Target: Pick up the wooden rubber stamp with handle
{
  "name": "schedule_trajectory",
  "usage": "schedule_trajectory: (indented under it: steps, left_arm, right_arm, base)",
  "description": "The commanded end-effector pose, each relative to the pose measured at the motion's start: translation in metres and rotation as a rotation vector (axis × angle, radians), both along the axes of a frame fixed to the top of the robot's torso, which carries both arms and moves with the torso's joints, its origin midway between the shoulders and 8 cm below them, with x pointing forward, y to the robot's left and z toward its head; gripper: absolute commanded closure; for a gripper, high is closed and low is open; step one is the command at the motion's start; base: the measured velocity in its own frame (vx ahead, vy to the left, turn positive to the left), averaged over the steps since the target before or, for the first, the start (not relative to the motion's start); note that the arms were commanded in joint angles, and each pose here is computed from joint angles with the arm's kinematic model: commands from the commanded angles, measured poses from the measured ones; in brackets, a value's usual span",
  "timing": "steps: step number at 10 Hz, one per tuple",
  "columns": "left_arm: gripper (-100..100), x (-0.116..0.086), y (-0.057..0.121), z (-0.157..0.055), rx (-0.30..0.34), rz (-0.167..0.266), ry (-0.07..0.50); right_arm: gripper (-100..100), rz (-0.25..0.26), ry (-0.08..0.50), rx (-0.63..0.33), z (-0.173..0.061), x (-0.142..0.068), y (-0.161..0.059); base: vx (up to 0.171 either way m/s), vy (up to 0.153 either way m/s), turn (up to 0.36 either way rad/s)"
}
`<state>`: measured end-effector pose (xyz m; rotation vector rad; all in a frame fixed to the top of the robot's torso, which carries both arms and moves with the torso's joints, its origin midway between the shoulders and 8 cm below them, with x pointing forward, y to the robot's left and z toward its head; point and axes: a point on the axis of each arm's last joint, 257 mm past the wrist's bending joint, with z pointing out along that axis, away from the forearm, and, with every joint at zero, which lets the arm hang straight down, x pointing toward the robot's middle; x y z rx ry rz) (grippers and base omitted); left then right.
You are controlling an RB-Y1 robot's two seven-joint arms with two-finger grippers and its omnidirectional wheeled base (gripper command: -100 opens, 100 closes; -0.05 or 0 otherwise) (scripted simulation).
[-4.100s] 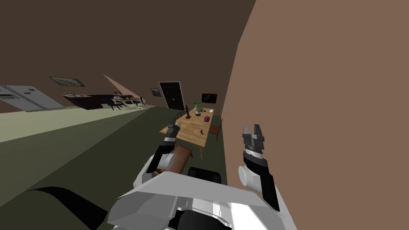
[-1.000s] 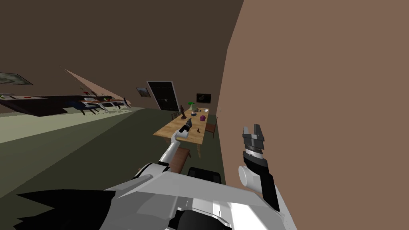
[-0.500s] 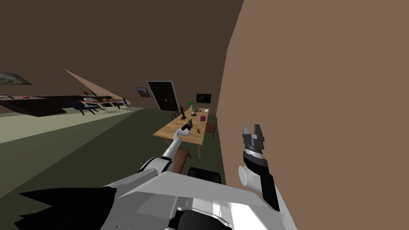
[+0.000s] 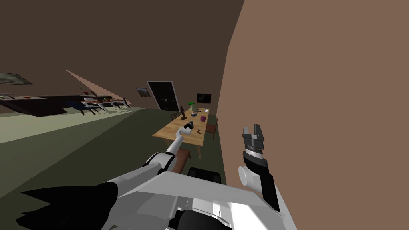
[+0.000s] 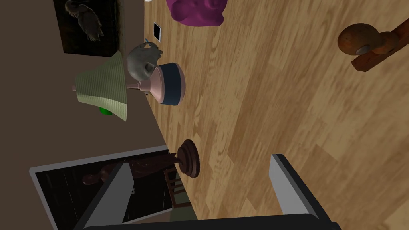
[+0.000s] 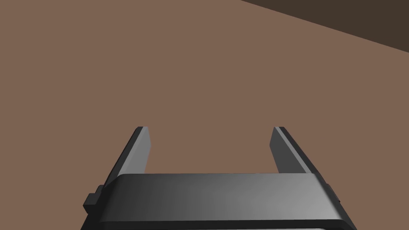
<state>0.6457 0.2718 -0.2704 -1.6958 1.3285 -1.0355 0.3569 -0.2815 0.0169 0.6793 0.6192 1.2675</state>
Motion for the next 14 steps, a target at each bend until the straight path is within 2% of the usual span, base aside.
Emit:
schedule_trajectory:
  steps: [1, 4, 7, 8, 9, 10, 11, 12, 13, 14]
  left_arm:
    - [-100, -0.001, 0.000, -0.009, -0.004, 0.004, 0.021]
    - [-100, 0.001, -0.012, -0.031, -0.051, 0.027, 0.126]
    - [-100, -0.003, -0.018, -0.050, -0.073, 0.041, 0.195]
    - [-100, -0.006, -0.026, -0.059, -0.094, 0.051, 0.245]
    - [-100, -0.007, -0.026, -0.062, -0.094, 0.052, 0.251]
    - [-100, -0.012, -0.035, -0.074, -0.113, 0.062, 0.306]
    - [-100, -0.012, -0.035, -0.074, -0.113, 0.062, 0.306]
    - [-100, -0.012, -0.046, -0.075, -0.133, 0.066, 0.335]
    - [-100, -0.018, -0.045, -0.085, -0.131, 0.070, 0.359]
    - [-100, -0.020, -0.057, -0.088, -0.149, 0.073, 0.391]
  right_arm:
    - [0, 0.000, 0.000, 0.000, 0.000, 0.000, 0.000]
    - [0, 0.000, 0.000, 0.000, 0.000, 0.000, 0.000]
    - [0, 0.000, 0.000, 0.000, 0.000, 0.000, 0.000]
    - [0, 0.000, 0.000, 0.000, 0.000, 0.000, 0.000]
    - [0, 0.000, 0.000, 0.000, 0.000, 0.000, 0.000]
    - [0, 0.000, 0.000, 0.000, 0.000, 0.000, 0.000]
    - [0, 0.000, 0.000, 0.000, 0.000, 0.000, 0.000]
    - [0, 0.000, 0.000, 0.000, 0.000, 0.000, 0.000]
    - [0, 0.000, 0.000, 0.000, 0.000, 0.000, 0.000]
    - [0, 0.000, 0.000, 0.000, 0.000, 0.000, 0.000]
  base:
    - [0.011, 0.007, 0.002]
    - [0.033, 0.012, 0.015]
    - [0.039, 0.018, 0.016]
    - [0.049, 0.015, 0.026]
    - [0.044, 0.012, 0.009]
    - [0.051, 0.017, 0.038]
    - [0.041, 0.014, 0.011]
    - [0.047, 0.017, 0.027]
    - [0.040, 0.015, 0.011]
    - [0.045, 0.010, 0.035]
